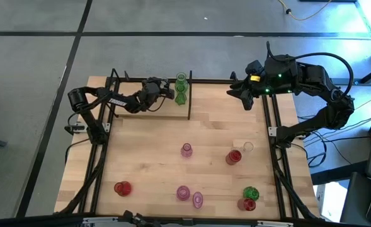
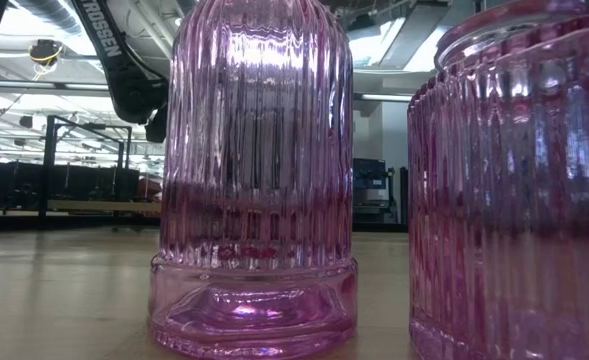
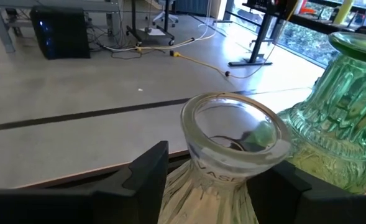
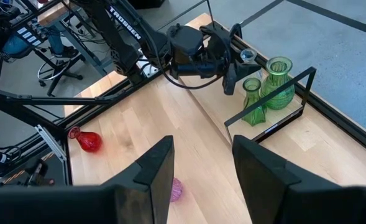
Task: Sort vases onto shelf
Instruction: Put the bottom left transparent vase on the shelf
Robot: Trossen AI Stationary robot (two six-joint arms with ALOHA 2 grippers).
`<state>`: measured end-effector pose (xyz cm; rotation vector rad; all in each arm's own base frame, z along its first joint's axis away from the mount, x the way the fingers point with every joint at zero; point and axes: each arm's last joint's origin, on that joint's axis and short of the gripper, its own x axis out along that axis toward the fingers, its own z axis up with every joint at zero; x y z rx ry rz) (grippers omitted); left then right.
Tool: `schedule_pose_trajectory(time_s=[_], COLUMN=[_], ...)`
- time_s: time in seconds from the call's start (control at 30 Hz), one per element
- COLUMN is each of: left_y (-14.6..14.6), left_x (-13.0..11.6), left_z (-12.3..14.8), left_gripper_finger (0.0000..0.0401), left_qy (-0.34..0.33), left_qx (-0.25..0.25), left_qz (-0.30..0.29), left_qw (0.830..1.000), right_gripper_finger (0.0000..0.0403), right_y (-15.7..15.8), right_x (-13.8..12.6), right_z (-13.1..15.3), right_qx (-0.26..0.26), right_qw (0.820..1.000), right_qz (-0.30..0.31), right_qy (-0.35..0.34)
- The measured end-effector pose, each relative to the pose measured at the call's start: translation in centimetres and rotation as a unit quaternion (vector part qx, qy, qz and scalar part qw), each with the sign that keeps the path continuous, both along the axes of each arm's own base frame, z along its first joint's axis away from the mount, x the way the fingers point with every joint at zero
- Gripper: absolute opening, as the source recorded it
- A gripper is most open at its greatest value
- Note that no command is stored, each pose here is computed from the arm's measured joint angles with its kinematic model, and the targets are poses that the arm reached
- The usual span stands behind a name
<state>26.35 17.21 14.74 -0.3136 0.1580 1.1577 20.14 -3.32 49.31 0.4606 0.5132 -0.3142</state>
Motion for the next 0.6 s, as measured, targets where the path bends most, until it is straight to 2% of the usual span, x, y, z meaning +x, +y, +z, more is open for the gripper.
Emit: schedule_pose_trajectory(time_s=[0.27, 0.47, 0.6], left_y=[0.5, 0.4, 0.1], left_x=[-0.3, -0.4, -0.8], left_z=[-0.2, 0.2, 0.8], left_gripper_finger=[0.0189, 0.0189, 0.0189], left_qy=[-0.037, -0.037, -0.013], left_qx=[-0.047, -0.048, -0.047], left_qz=[-0.021, -0.03, -0.028], left_qw=[0.998, 0.998, 0.998], right_gripper_finger=[0.0156, 0.0156, 0.0156], right_y=[0.0, 0.0, 0.0], right_x=[0.0, 0.0, 0.0], right_z=[0.0, 0.0, 0.0], right_qx=[0.0, -0.001, 0.0], right_qw=[1.0, 1.0, 1.0], right_qz=[0.0, 0.001, 0.004], right_qy=[0.0, 0.0, 0.0])
